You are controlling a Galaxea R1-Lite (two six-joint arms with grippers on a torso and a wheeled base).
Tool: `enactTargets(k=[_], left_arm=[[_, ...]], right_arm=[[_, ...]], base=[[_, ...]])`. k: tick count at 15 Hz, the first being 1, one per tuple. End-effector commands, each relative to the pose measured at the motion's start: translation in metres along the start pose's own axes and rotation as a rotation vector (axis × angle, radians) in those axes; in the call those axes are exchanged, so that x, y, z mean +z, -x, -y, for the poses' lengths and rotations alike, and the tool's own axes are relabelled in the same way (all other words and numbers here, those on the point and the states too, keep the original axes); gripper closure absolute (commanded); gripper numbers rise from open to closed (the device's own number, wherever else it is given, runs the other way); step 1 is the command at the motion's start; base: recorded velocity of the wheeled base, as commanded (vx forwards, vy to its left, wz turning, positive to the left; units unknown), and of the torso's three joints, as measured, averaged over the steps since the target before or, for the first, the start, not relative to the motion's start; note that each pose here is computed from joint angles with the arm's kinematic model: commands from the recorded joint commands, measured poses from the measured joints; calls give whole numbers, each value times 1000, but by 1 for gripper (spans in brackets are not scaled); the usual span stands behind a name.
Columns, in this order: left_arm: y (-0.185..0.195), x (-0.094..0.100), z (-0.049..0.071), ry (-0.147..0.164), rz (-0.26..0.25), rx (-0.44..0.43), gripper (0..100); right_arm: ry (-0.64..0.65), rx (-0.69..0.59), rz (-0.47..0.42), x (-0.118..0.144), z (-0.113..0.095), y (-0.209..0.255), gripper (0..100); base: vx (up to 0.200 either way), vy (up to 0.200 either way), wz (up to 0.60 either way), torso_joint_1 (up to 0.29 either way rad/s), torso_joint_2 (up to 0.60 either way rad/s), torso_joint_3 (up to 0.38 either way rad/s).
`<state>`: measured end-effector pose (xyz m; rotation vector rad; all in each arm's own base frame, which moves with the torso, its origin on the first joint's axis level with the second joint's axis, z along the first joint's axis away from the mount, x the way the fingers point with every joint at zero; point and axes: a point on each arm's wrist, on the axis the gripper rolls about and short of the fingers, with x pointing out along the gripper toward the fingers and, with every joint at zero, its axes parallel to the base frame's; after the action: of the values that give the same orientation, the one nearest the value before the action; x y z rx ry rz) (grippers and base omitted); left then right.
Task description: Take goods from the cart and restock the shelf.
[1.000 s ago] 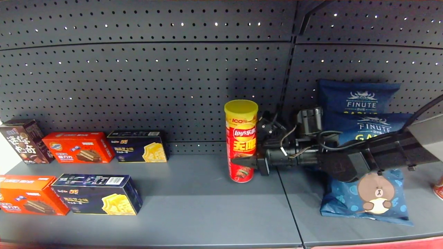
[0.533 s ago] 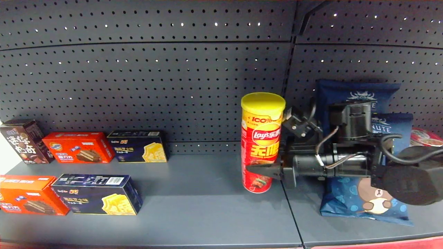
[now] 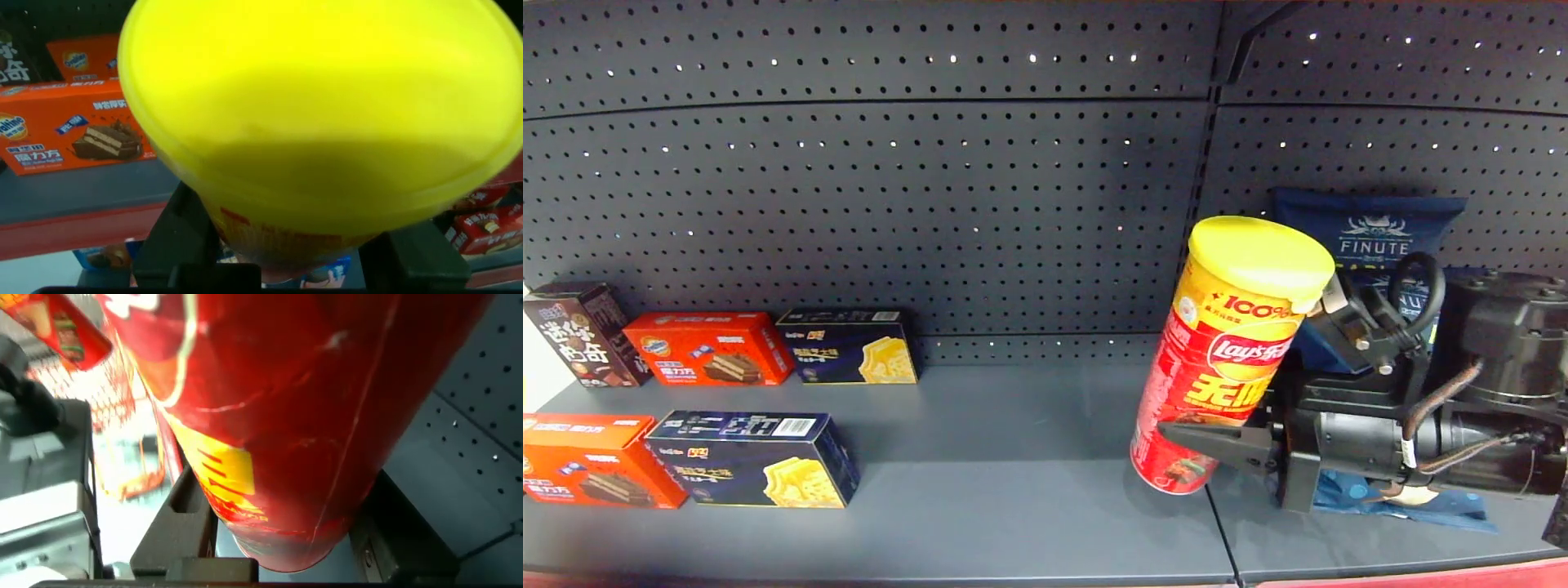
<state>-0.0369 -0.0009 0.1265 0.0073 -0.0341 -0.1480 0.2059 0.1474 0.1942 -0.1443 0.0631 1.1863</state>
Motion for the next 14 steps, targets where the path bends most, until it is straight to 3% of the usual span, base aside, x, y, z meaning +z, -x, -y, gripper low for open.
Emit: enactTargets(k=[1, 5, 14], left_arm=[[6, 9, 1, -13, 11, 2, 100], [13, 17, 1, -29, -18, 0, 100], [11, 10, 1, -25, -50, 0, 100]], right_arm=[[-41, 1, 12, -9, -8, 8, 100], [-44, 11, 24, -9, -10, 7, 100], [-68, 53, -42, -35, -7, -18, 100]], base=[[0, 0, 0, 0, 0, 0], [0, 0, 0, 0, 0, 0], [0, 0, 0, 0, 0, 0]])
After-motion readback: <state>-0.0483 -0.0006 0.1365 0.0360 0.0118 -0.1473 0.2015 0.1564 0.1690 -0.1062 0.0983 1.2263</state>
